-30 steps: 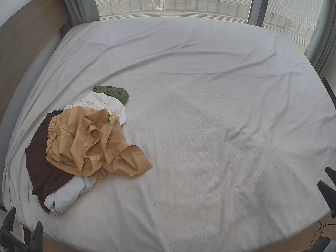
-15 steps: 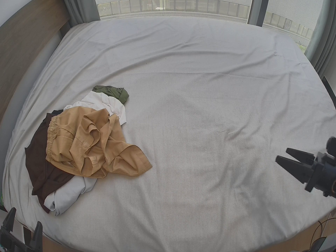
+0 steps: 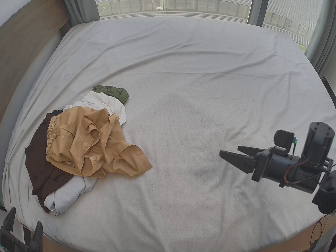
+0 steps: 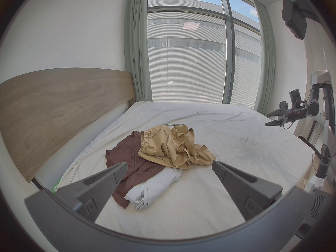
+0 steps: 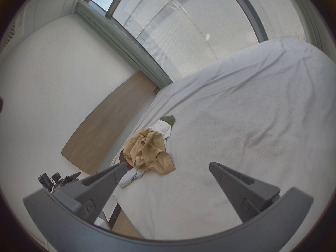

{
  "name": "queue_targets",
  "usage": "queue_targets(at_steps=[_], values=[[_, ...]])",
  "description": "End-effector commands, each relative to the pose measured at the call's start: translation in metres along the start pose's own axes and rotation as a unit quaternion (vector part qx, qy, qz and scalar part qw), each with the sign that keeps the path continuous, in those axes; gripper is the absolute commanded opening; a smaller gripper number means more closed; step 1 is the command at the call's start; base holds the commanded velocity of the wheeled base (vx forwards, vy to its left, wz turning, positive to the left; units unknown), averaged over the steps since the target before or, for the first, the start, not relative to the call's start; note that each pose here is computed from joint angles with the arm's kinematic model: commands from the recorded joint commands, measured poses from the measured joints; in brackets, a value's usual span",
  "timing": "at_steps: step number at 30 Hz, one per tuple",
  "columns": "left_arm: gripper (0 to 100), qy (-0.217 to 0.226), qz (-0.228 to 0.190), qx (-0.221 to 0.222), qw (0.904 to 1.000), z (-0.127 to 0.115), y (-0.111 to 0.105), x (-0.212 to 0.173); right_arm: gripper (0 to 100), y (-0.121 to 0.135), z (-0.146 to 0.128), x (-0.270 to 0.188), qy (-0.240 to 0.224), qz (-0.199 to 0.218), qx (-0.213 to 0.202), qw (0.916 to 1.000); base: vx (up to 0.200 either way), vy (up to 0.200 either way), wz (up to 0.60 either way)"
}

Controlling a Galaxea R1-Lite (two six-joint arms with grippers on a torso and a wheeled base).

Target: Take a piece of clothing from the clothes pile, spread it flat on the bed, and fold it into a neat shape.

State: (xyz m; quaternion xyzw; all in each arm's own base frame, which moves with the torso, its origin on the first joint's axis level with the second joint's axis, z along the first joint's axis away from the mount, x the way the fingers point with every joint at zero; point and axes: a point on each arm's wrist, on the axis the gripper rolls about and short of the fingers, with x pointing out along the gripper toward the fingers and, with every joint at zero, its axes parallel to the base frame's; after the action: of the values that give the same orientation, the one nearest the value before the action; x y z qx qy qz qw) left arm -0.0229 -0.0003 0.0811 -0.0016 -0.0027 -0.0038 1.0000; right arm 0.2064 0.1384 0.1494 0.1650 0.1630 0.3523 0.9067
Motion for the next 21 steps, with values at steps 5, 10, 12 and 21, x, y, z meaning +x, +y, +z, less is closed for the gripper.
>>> queue_targets(at_steps=[5, 10, 12, 21], values=[[100, 0.000, 0.000, 0.001, 1.0000, -0.005, 0.000, 0.000, 100, -0.013, -0.025, 0.064, 0.044, -0.001, 0.010, 0.9990, 0.000, 0.000, 0.00], [100, 0.000, 0.000, 0.001, 1.0000, -0.005, 0.000, 0.000, 100, -0.011, -0.035, 0.090, 0.057, 0.009, 0.007, 0.9983, 0.000, 0.000, 0.00], [100, 0.000, 0.000, 0.001, 1.0000, -0.005, 0.000, 0.000, 100, -0.010, -0.038, 0.100, 0.060, 0.013, 0.006, 0.9981, 0.000, 0.000, 0.00], [100, 0.000, -0.001, 0.001, 1.0000, -0.005, 0.000, 0.000, 100, -0.008, -0.058, 0.138, 0.079, 0.023, 0.002, 0.9966, 0.000, 0.000, 0.00]])
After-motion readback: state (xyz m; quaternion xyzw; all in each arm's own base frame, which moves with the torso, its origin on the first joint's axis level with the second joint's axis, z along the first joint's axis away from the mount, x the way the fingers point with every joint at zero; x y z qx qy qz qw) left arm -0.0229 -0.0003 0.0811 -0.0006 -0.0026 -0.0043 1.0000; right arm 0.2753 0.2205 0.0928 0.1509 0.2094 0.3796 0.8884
